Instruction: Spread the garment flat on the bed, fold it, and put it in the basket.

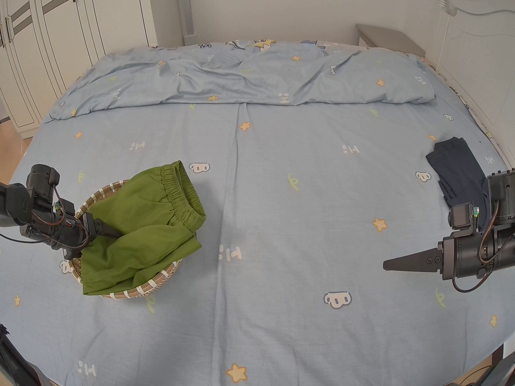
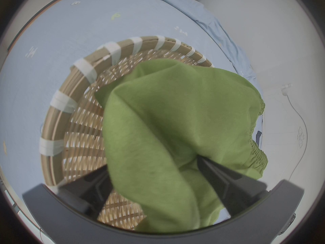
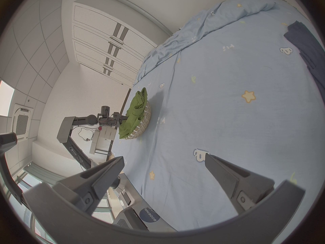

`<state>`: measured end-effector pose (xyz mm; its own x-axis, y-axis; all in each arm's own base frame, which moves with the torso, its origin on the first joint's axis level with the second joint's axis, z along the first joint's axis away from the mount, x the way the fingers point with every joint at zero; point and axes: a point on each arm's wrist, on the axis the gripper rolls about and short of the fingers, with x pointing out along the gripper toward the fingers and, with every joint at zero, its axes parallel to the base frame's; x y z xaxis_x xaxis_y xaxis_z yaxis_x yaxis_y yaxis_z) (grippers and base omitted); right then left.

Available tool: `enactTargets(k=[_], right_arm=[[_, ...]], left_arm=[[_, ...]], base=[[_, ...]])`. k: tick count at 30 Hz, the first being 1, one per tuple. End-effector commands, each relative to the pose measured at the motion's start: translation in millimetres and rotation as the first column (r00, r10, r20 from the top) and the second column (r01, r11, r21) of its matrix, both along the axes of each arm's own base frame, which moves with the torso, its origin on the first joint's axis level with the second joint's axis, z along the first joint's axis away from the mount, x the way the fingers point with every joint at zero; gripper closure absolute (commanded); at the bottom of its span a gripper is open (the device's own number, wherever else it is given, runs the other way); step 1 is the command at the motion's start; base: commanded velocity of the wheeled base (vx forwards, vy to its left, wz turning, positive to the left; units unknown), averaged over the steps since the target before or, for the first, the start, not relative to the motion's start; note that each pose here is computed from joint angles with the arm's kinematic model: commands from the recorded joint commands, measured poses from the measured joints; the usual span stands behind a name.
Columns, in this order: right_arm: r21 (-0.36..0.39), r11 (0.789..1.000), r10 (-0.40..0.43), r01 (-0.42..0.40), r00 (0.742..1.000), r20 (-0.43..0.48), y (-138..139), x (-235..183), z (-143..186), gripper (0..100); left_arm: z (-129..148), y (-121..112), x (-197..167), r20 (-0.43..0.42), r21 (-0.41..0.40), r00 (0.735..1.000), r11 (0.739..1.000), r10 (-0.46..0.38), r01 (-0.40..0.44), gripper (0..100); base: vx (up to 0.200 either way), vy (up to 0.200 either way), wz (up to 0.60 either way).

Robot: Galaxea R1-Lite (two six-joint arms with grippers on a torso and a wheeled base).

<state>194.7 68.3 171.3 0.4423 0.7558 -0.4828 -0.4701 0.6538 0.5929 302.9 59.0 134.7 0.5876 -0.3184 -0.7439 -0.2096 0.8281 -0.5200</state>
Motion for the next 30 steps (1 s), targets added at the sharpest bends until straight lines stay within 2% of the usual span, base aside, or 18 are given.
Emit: enactTargets(k=[1, 6, 8, 10, 11, 12, 14, 16, 18, 19, 21, 23, 25, 26, 28, 30], right_arm=[[0.001, 1.0, 0.001, -0.001, 1.0, 0.002, 0, 0, 0, 0], [0.001, 1.0, 0.001, -0.001, 1.0, 0.002, 0, 0, 0, 0], [0.001, 1.0, 0.0, 0.0, 1.0, 0.003, 0, 0, 1, 0], [0.001, 1.0, 0.0, 0.0, 1.0, 0.003, 0, 0, 1, 0], [-0.002, 1.0, -0.008, 0.008, 1.0, 0.015, -1, -2, 2, 0], [-0.003, 1.0, -0.01, 0.01, 1.0, 0.018, -2, -3, 3, 0], [-0.003, 1.0, -0.028, 0.029, 0.996, 0.082, -7, -21, 11, 0], [-0.02, 0.999, -0.034, 0.037, 0.988, 0.15, -13, -40, 14, 0], [-0.025, 0.999, -0.033, 0.038, 0.985, 0.168, -14, -44, 14, 0], [-0.057, 0.998, -0.009, 0.025, 0.964, 0.267, -23, -69, 11, 0], [-0.083, 0.996, 0.01, 0.016, 0.952, 0.307, -28, -87, 2, 0], [-0.093, 0.995, 0.016, 0.021, 0.924, 0.381, -35, -117, -8, 0], [-0.091, 0.996, 0.014, 0.024, 0.921, 0.388, -36, -119, -8, 0], [-0.072, 0.996, -0.01, 0.049, 0.886, 0.464, -45, -151, -21, 0], [-0.057, 0.996, -0.032, 0.071, 0.856, 0.516, -50, -171, -31, 0], [-0.048, 0.995, -0.048, 0.088, 0.839, 0.542, -54, -183, -38, 0]], left_arm=[[31, -3, -15, 0.095, 0.047, 0.995, 0.999, 0.018, -0.023, 0], [58, -8, -36, 0.176, 0.095, 0.984, 0.994, 0.031, -0.048, 0], [75, -13, -54, 0.238, 0.151, 0.971, 0.987, 0.016, -0.054, 0], [75, -13, -54, 0.238, 0.151, 0.971, 0.987, 0.016, -0.054, 0], [94, -20, -78, 0.317, 0.207, 0.948, 0.977, -0.016, -0.053, 0], [96, -21, -80, 0.327, 0.212, 0.945, 0.976, -0.02, -0.053, 0], [109, -36, -110, 0.402, 0.257, 0.913, 0.966, -0.073, -0.036, 0], [113, -48, -134, 0.444, 0.291, 0.889, 0.956, -0.115, -0.022, 0], [112, -50, -140, 0.452, 0.3, 0.883, 0.954, -0.125, -0.019, 0], [105, -60, -173, 0.502, 0.366, 0.844, 0.931, -0.189, -0.009, 0], [92, -63, -200, 0.545, 0.428, 0.804, 0.903, -0.237, -0.023, 0], [73, -62, -237, 0.624, 0.508, 0.728, 0.855, -0.286, -0.1, 0], [72, -62, -239, 0.63, 0.511, 0.721, 0.853, -0.288, -0.107, 0], [55, -61, -277, 0.735, 0.519, 0.611, 0.824, -0.294, -0.227, 0], [43, -60, -302, 0.793, 0.491, 0.535, 0.826, -0.292, -0.278, 0], [34, -60, -316, 0.817, 0.478, 0.498, 0.825, -0.291, -0.301, 0]], base=[[0.0, 0.0, 0.0], [0.0, 0.0, 0.0], [0.0, 0.0, 0.0], [0.0, 0.0, 0.0], [0.0, 0.0, 0.0], [0.0, 0.0, 0.0], [0.0, 0.0, 0.0], [0.0, 0.0, 0.0], [0.0, 0.0, 0.0], [0.0, 0.0, 0.0], [0.0, 0.0, 0.0], [0.0, 0.0, 0.0], [0.0, 0.0, 0.0], [0.0, 0.0, 0.0], [0.0, 0.0, 0.0], [0.0, 0.0, 0.0]])
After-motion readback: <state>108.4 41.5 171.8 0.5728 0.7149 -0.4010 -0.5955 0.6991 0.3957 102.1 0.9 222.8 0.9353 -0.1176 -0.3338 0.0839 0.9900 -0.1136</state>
